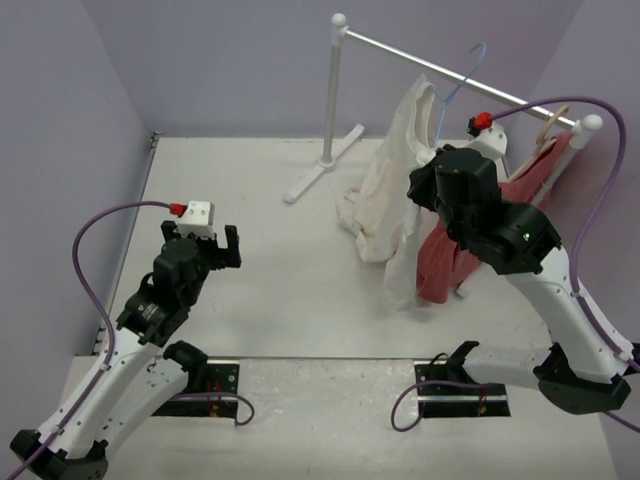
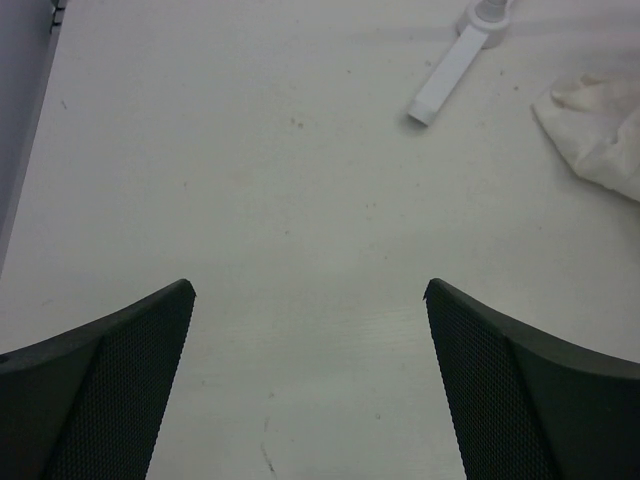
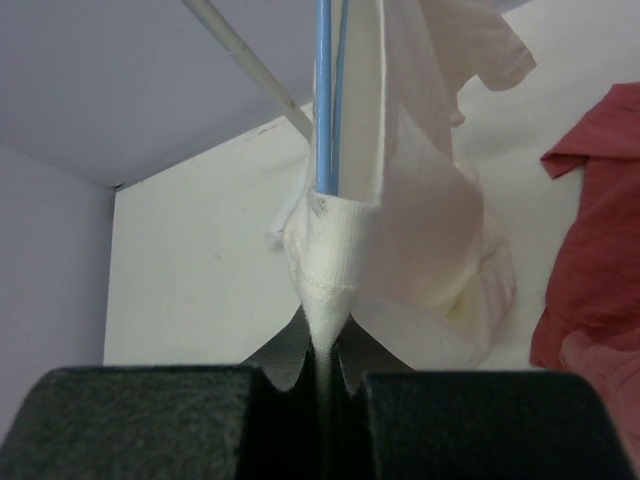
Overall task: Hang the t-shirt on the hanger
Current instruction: Place the hanger at the clothesline.
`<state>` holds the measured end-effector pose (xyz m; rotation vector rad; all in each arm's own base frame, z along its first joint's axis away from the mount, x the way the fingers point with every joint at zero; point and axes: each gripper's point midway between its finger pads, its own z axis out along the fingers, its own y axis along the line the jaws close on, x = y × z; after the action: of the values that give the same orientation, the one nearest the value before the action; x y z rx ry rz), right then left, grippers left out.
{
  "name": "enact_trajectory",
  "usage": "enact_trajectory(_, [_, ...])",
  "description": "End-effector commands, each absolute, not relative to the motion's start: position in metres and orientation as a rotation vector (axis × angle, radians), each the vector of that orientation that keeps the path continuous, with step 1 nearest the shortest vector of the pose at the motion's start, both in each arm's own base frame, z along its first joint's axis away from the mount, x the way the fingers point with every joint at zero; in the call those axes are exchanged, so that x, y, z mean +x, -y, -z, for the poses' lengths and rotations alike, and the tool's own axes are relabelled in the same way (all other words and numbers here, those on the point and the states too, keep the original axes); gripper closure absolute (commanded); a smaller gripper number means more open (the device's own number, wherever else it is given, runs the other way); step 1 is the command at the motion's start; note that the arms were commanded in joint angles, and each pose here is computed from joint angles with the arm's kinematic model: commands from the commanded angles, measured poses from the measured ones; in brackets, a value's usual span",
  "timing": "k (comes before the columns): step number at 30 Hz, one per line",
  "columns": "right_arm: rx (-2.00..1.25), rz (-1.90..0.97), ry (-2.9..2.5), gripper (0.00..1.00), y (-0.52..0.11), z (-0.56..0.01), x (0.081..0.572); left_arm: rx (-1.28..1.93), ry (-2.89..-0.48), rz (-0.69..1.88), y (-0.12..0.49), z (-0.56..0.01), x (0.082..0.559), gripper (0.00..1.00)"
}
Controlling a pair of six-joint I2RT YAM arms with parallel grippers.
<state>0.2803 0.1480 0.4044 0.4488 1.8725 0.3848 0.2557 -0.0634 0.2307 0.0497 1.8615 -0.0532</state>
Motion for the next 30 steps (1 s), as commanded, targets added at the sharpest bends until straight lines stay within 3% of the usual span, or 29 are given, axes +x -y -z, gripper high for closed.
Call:
enact_trajectory(1, [0.520,-0.338,-1.829,1.00,-0.154,-0.406,0.301,0.023,-1.808,0.115,0.070,-0.243,0.259,0.00])
enact_trajectory(19, [0.584,-0.162,-1.719,1.00,-0.152,-0.438,0.362,0.114,-1.814,0.215,0.089,-0.231,0.254,0.00])
enact_trajectory(30, [0.663,-0.105,-1.777,1.00,-0.132,-0.399,0.381,0.152,-1.809,0.245,0.096,-0.231,0.252,0.00])
